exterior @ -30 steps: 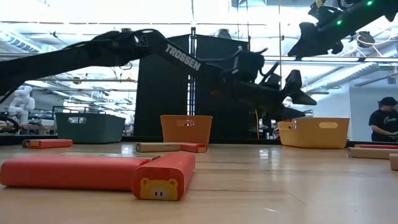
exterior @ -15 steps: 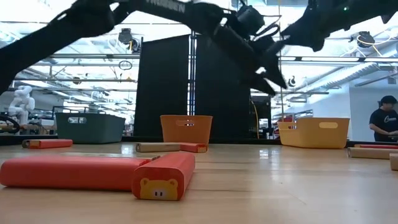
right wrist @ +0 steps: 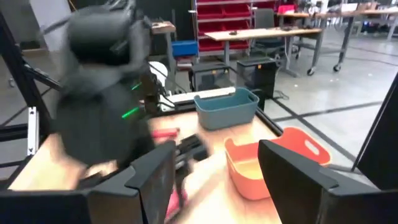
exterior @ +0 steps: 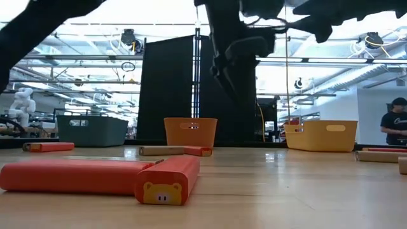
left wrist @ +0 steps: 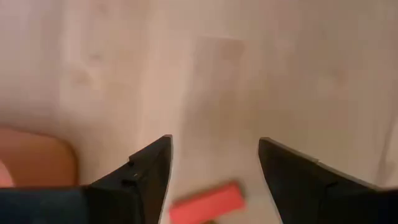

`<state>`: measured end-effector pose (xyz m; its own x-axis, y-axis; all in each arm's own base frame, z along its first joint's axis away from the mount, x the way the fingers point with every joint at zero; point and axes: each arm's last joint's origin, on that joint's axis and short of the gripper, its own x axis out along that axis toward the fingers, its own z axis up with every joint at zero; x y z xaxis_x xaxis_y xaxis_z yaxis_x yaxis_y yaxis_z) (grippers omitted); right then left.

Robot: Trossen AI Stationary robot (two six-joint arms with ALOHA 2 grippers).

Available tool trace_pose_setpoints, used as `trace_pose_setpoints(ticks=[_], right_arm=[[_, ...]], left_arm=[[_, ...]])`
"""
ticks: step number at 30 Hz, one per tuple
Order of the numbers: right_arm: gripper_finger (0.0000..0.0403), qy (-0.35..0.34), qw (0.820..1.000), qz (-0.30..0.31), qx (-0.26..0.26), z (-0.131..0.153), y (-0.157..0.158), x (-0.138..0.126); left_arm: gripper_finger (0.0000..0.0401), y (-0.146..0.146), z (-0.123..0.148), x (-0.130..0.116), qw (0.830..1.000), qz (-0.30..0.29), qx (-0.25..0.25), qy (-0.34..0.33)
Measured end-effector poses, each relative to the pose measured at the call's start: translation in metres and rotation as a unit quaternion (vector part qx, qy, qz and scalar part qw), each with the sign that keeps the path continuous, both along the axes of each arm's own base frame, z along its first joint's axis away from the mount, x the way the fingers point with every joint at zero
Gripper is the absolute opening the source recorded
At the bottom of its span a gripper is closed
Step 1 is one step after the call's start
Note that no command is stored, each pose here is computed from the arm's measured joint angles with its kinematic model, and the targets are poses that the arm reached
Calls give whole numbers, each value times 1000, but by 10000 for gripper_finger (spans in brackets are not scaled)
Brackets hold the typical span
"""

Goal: Sort blocks
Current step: Put the yellow block into the yellow bin

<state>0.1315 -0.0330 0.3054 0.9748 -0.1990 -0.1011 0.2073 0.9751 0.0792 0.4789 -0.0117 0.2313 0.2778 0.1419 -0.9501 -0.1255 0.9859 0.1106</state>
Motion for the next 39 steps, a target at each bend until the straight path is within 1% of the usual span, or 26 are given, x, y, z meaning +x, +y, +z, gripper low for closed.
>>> trace_pose_setpoints(ticks=[3, 5, 7, 8, 9, 10, 12, 14, 16, 19, 24, 27, 30, 32, 36, 37, 38, 39], right_arm=[[222, -17, 1000, 9, -7, 4, 5, -7], [222, -26, 999, 15, -10, 6, 7, -13], [222, -31, 999, 17, -11, 7, 8, -17], [222, -34, 999, 17, -13, 8, 9, -19], [222, -35, 999, 17, -13, 8, 10, -22], [222, -37, 999, 17, -13, 8, 10, -24], [222, -40, 999, 15, -10, 9, 11, -28], [222, -38, 999, 14, -1, 8, 11, -30], [222, -33, 999, 14, 4, 7, 12, -32], [222, -26, 1000, 13, 12, 5, 12, -33], [222, -14, 1000, 13, 15, 3, 12, -33], [222, -15, 1000, 13, 15, 3, 12, -33], [222, -19, 1000, 7, 12, 4, 12, -33], [222, -23, 1000, -6, 10, 4, 11, -33], [222, -20, 999, -38, 12, 4, 9, -33], [222, -17, 999, -42, 17, 3, 9, -33], [222, -16, 999, -44, 23, 2, 9, -33], [222, -14, 999, -44, 28, 2, 9, -33]], left_arm=[[235, -37, -15, 0, 1000, -7, 10, -12], [235, -62, -22, 5, 998, -21, 5, -58], [235, -86, -23, 13, 991, -39, -6, -126], [235, -96, -23, 18, 984, -44, -11, -170], [235, -105, -21, 23, 976, -35, -17, -216], [235, -113, -20, 28, 965, -16, -22, -261], [235, -123, -19, 36, 938, 35, -36, -342], [235, -128, -24, 44, 918, 67, -47, -388], [235, -131, -34, 51, 903, 78, -53, -418], [234, -135, -54, 60, 888, 89, -70, -446], [234, -148, -83, 68, 867, 93, -99, -480], [234, -153, -87, 75, 862, 90, -112, -486], [234, -156, -76, 82, 861, 95, -117, -487], [234, -157, -69, 86, 865, 90, -107, -481], [234, -159, -59, 91, 879, 58, -78, -467], [234, -160, -60, 92, 875, 52, -84, -474], [234, -160, -59, 92, 875, 50, -85, -473], [233, -159, -61, 92, 881, 45, -86, -464]])
